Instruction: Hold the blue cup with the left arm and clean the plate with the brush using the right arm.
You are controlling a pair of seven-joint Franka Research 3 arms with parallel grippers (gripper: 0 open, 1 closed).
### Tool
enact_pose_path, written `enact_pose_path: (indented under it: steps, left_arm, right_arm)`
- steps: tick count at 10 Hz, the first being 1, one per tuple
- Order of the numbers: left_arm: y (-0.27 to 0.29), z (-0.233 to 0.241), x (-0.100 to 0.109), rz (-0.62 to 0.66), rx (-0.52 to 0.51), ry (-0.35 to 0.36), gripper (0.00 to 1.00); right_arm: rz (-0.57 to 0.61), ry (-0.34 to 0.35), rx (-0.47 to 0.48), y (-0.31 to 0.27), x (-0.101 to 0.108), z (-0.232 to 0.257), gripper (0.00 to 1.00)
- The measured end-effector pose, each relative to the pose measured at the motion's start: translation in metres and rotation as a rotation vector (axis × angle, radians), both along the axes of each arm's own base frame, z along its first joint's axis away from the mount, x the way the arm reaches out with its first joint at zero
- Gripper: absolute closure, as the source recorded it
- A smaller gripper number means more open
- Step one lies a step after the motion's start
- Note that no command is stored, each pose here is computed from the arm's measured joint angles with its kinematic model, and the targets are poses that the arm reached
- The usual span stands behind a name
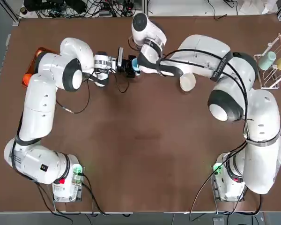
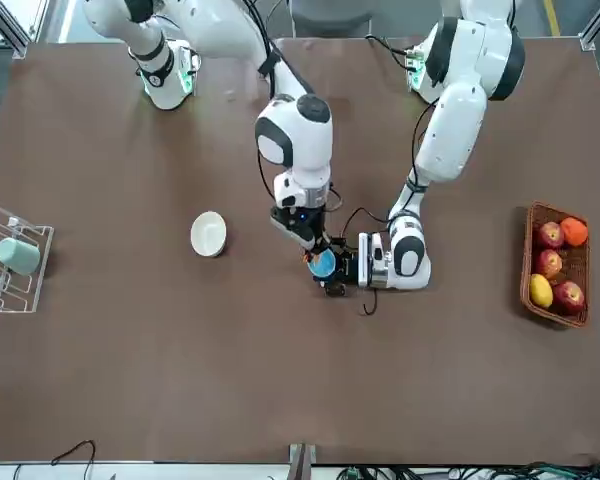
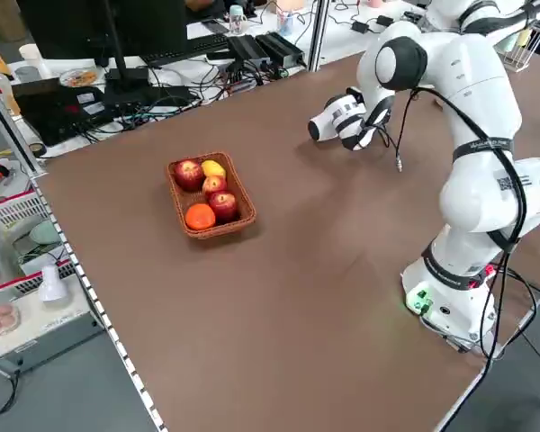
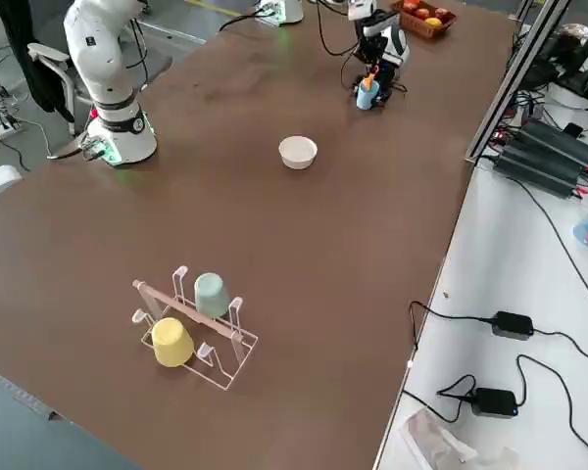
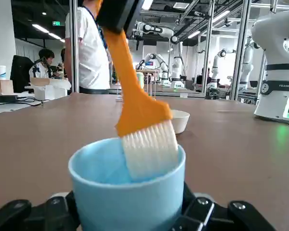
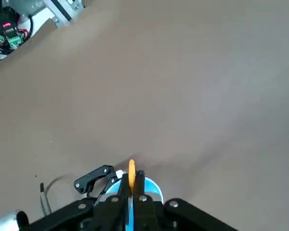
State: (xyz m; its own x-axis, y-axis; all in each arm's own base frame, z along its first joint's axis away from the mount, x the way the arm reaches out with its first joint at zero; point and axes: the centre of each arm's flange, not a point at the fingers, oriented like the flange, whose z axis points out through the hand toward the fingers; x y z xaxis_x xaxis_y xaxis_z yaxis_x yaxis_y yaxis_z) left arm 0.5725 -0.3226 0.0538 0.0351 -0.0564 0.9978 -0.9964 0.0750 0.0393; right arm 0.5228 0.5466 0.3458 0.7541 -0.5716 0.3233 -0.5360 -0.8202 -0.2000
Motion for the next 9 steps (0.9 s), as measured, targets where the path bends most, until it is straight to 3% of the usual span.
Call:
enact_pose_path:
  steps: [5,7,8,9]
  left_arm:
    - [0.0,0.001,0.0,0.001,0.001,-0.001,0.31]
    - [0.0,0.002,0.002,0.009,0.001,-0.004,0.26]
    - [-0.001,0.005,0.004,0.016,-0.004,-0.006,0.2]
    - [-0.002,0.013,0.008,0.022,-0.015,-0.016,0.07]
  right_arm:
    - [0.03,0.088,0.0,-0.05,0.029,0.058,0.95]
    - [0.045,0.125,-0.009,-0.068,0.036,0.075,0.95]
    - [0.051,0.14,-0.02,-0.08,0.042,0.081,0.95]
    - [0.056,0.152,-0.031,-0.091,0.047,0.085,0.95]
